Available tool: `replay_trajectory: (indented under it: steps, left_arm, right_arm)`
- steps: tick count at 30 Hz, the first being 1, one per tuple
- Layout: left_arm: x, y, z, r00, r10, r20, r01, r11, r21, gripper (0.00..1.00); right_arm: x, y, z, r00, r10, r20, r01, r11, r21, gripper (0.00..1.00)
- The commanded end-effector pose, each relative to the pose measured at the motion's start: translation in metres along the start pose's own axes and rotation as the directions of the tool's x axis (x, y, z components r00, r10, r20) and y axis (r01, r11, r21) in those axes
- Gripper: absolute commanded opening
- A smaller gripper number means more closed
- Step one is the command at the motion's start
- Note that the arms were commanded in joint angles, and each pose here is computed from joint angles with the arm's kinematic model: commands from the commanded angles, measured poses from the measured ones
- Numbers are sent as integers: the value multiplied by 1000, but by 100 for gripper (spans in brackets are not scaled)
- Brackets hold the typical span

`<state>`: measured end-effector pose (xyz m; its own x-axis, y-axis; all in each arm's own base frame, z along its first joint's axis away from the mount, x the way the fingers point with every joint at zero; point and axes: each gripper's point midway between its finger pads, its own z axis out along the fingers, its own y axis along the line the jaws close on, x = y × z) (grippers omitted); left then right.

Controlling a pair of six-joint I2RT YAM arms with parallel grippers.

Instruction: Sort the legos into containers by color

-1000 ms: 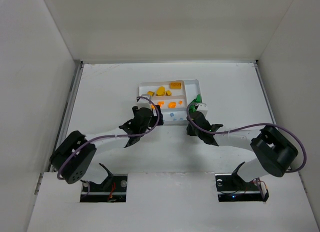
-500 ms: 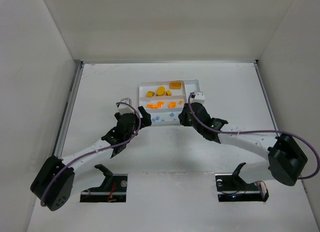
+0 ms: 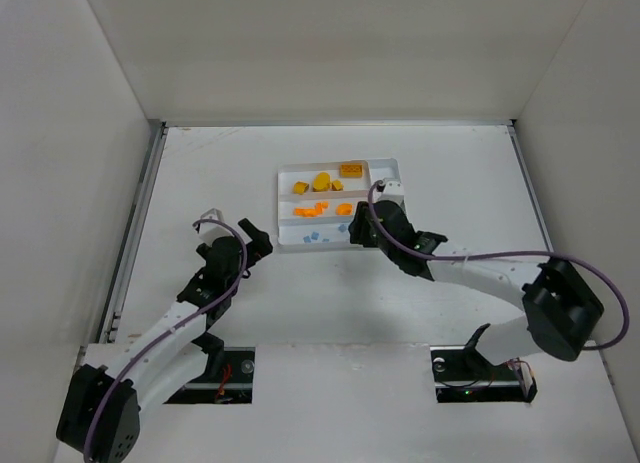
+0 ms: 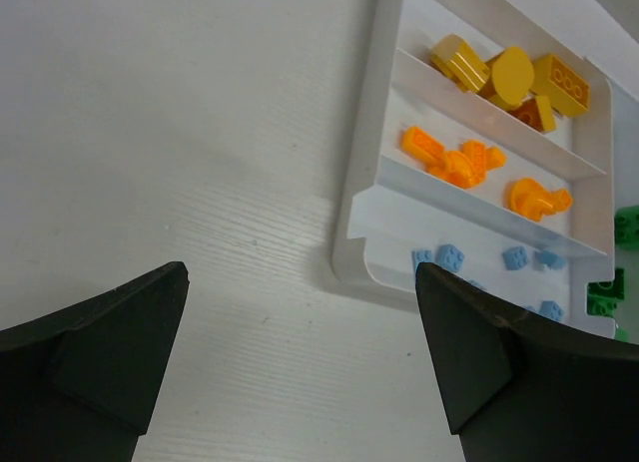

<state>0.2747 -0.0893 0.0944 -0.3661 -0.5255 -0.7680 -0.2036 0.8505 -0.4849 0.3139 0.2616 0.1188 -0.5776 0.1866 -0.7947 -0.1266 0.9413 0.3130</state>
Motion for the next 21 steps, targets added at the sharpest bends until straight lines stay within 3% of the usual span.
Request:
replay_trajectory:
  steps: [1,4,9,10,12,21]
  left_arm:
    - [2,13,0,999,-35,-8,34,999,-41,100]
    - [4,18,2,999,-39,-26,37,997,-67,100]
    - [10,23,3,998,-30,-56,25,995,-96,100]
    - [12,22,3,998,-26,-62,20,995,-97,100]
    - [12,20,2,997,-22,-68,15,996,-93,100]
    - [5,18,-3,998,-14,-69,8,996,-93,100]
  right_arm:
    - [-31,-6,-23,992,49,117,-48,999,-11,55]
    - [-29,-29,-42,983,77,168,-82,996,23,59]
    - [-15,-81,-68,951,163,264,-191,978,84,74]
    - [-13,-91,-72,942,180,283,-214,972,96,79]
    - [-8,-110,-77,929,196,314,-246,961,128,100]
    - [5,-185,-85,852,280,443,-423,866,267,100]
